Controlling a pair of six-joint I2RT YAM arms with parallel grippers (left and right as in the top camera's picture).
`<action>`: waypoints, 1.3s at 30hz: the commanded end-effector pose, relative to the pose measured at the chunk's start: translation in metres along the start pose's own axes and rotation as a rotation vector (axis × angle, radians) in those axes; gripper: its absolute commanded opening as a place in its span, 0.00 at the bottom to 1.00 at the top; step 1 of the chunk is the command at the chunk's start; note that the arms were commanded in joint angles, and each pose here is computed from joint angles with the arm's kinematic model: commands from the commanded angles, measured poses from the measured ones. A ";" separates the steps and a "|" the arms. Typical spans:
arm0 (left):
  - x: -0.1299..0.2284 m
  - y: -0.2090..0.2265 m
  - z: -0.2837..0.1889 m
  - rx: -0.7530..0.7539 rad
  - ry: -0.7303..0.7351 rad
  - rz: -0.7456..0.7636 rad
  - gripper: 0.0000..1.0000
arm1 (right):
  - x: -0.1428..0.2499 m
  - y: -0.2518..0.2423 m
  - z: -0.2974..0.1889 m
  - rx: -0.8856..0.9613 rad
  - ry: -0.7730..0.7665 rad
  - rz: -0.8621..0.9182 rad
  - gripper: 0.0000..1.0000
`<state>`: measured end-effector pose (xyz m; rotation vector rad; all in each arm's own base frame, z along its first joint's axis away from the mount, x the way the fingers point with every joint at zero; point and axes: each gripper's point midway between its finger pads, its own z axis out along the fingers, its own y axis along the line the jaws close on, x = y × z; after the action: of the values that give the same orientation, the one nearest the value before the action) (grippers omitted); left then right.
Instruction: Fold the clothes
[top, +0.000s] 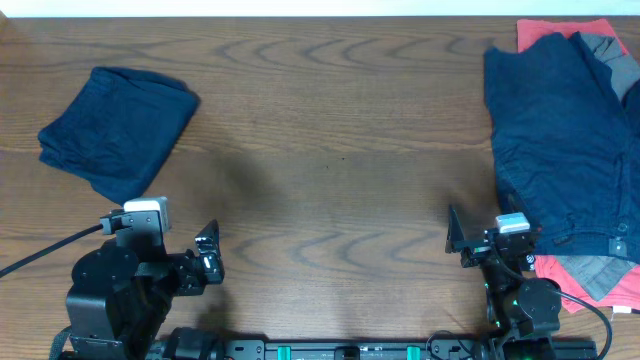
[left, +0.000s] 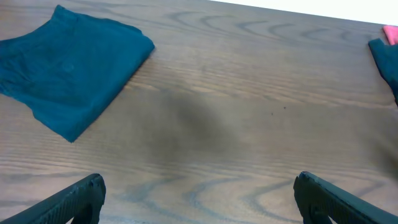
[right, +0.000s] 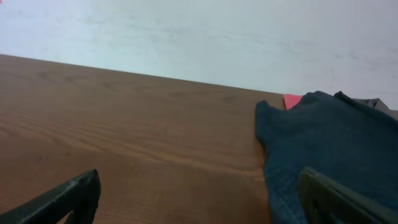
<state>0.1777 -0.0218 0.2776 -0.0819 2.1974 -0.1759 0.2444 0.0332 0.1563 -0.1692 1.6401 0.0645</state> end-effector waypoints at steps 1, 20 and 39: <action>0.000 0.002 0.000 -0.013 -0.003 -0.009 0.98 | 0.001 -0.004 0.000 0.020 0.004 -0.012 0.99; 0.011 0.012 -0.007 -0.052 0.011 -0.016 0.98 | 0.001 -0.004 0.000 0.020 0.003 -0.012 0.99; 0.083 0.049 0.092 -0.099 -0.189 -0.090 0.98 | 0.001 -0.004 0.000 0.020 0.004 -0.012 0.99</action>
<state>0.1963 0.0086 0.1558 -0.2487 2.0604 -0.0914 0.2445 0.0325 0.1561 -0.1664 1.6411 0.0613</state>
